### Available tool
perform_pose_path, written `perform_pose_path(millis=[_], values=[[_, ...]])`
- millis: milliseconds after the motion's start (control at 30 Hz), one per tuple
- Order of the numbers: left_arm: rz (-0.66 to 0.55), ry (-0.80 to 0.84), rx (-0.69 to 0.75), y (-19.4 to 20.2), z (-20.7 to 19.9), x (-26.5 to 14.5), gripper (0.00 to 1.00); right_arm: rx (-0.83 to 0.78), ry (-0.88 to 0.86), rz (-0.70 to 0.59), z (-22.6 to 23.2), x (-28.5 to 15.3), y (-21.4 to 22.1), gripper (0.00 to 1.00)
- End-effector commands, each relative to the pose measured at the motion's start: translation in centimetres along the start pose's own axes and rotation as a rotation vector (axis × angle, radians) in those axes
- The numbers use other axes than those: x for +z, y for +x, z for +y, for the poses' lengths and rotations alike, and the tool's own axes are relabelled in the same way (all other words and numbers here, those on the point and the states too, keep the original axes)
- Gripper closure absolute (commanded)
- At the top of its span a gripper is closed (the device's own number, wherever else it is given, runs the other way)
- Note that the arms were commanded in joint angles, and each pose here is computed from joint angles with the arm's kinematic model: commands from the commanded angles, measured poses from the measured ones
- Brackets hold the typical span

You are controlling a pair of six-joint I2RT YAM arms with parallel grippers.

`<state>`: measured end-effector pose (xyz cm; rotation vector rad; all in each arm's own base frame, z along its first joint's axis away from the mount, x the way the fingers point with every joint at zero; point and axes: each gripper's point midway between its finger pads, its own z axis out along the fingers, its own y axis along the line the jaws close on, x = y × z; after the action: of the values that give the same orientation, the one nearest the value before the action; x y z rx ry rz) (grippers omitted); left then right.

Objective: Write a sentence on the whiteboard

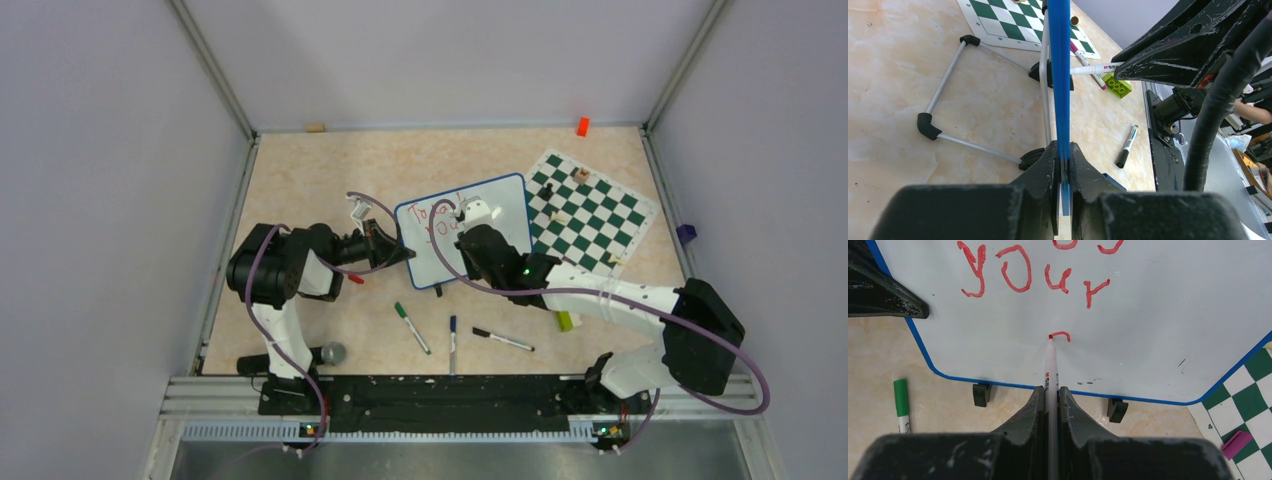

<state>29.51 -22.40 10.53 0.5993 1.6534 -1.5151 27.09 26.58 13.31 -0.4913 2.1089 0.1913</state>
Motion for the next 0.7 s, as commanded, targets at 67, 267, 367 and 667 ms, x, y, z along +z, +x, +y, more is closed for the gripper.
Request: perform_pose_path(millis=[67, 267, 367, 667], values=[[-0.006, 0.063, 0.146, -0.9, -1.3, 0.1, 1.0, 0.005, -0.012, -0.023, 0.5, -0.4, -1.0, 1.0], [-0.006, 0.062, 0.146, -0.8, -1.3, 0.1, 1.0, -0.005, -0.011, -0.007, 0.4, -0.5, -0.6, 1.0], [-0.006, 0.062, 0.145, -0.8, -1.3, 0.1, 1.0, -0.008, 0.006, -0.005, 0.1, -0.4, -0.5, 1.0], [-0.007, 0.062, 0.146, -0.8, -1.3, 0.1, 1.0, -0.004, 0.067, -0.041, -0.9, -0.5, -1.8, 1.0]])
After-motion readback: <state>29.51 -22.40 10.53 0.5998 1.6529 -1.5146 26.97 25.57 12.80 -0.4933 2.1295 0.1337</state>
